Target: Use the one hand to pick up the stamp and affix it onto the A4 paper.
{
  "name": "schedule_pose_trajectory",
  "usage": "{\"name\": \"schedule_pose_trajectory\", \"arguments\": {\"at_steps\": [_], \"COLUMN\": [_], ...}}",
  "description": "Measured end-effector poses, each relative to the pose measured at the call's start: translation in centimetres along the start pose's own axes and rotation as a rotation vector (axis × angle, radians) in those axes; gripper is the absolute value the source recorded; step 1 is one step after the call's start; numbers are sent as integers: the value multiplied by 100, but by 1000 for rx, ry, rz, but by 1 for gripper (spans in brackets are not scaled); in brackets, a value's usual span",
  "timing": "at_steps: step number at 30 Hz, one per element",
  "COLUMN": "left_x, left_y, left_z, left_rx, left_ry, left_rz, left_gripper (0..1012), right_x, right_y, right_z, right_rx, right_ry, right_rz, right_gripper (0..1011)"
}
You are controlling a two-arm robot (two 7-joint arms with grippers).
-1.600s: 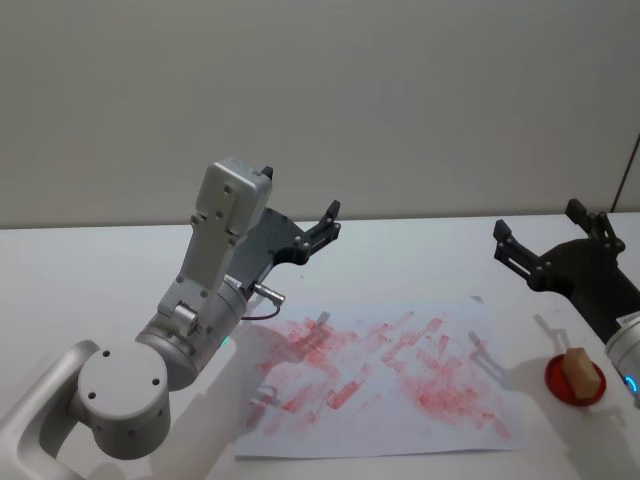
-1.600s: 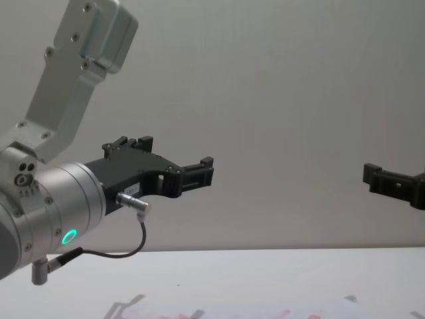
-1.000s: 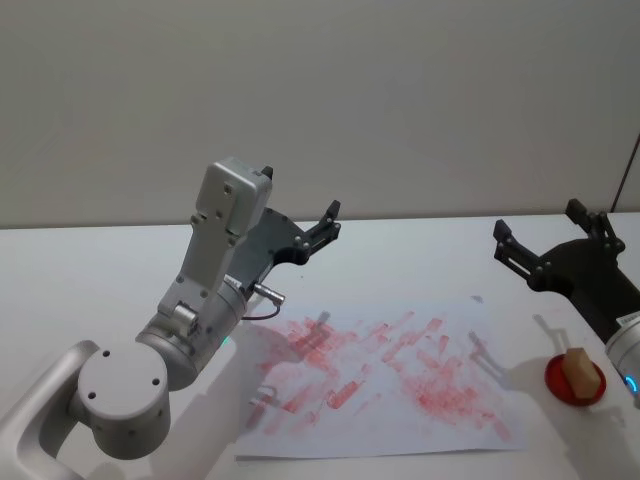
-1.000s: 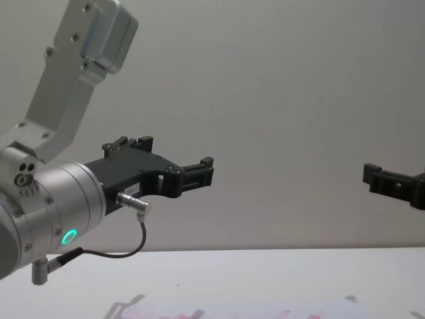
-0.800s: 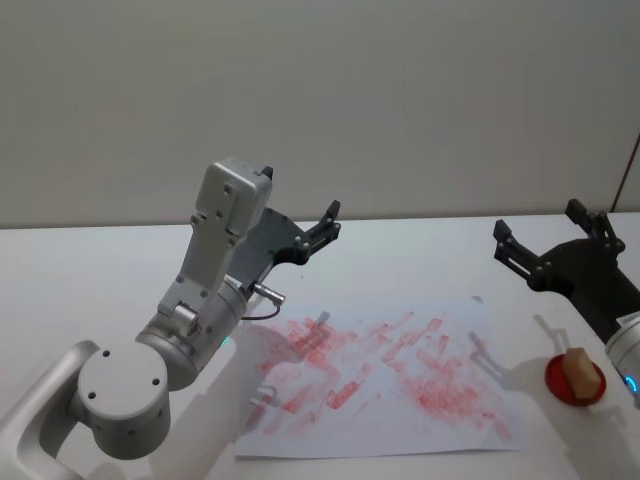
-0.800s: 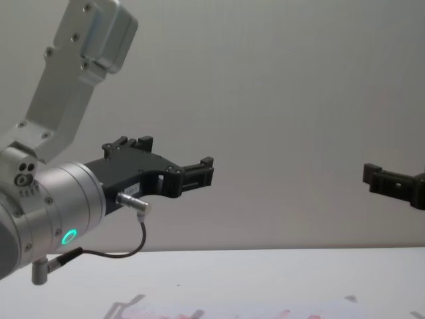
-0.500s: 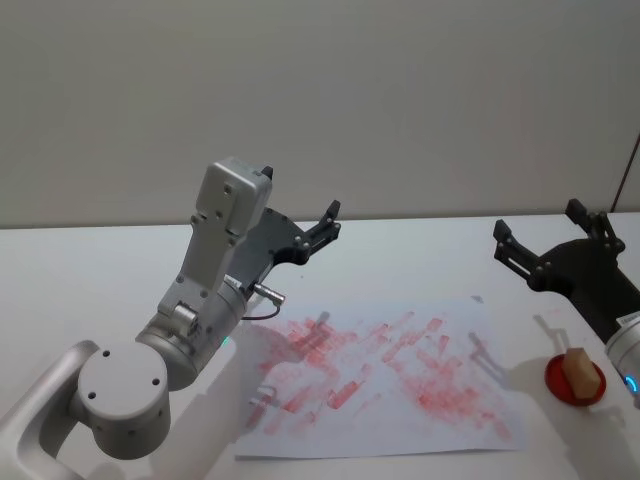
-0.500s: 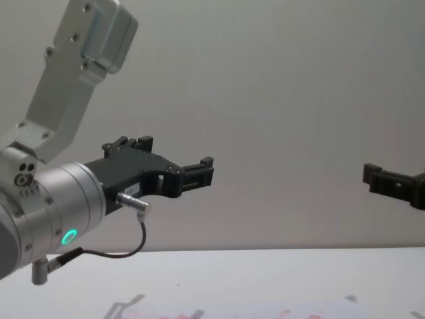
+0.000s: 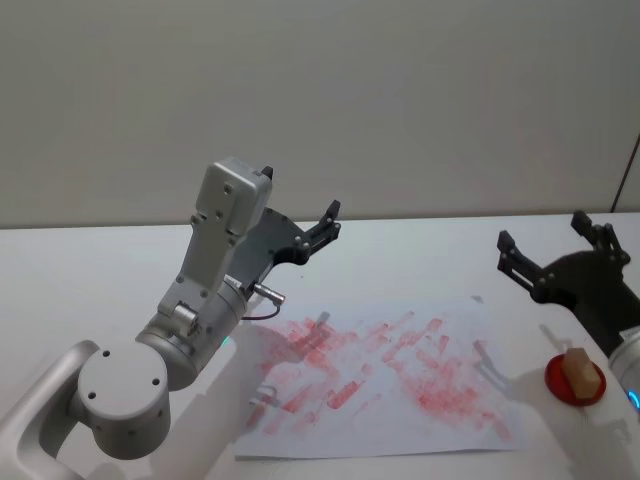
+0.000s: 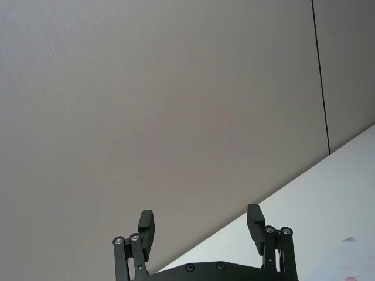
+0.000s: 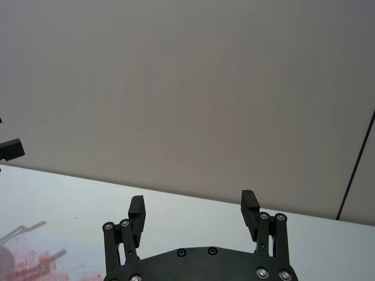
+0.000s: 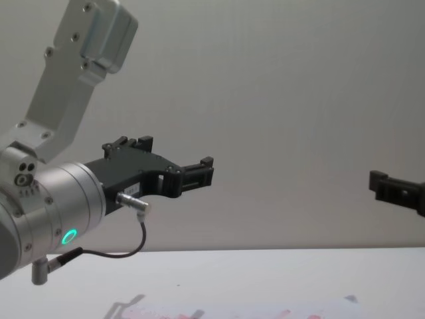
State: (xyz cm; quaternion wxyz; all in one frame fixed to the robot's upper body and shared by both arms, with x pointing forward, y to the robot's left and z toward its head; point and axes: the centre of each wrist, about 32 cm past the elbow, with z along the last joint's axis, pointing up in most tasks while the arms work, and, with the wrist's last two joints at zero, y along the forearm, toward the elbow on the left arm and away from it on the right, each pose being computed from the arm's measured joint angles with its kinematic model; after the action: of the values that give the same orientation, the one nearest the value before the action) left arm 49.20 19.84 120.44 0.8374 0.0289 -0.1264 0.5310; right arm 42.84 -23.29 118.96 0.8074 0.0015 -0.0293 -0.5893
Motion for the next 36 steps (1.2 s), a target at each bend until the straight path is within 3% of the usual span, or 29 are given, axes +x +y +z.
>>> {"name": "schedule_pose_trajectory", "arguments": {"at_steps": [10,19,36], "left_x": [0,0,0], "left_y": [0,0,0], "left_z": [0,0,0], "left_rx": [0,0,0], "left_ry": [0,0,0], "left_rz": [0,0,0], "left_gripper": [1001,1001,1001], "right_x": [-173,-346,-389], "right_y": [-258,-504,-639], "right_z": [4,-15,-83], "right_rx": [-63,-154,-282], "right_ry": [0,-3,-4], "right_rz": [-86,-197,-278], "right_gripper": [1001,1001,1001]}}
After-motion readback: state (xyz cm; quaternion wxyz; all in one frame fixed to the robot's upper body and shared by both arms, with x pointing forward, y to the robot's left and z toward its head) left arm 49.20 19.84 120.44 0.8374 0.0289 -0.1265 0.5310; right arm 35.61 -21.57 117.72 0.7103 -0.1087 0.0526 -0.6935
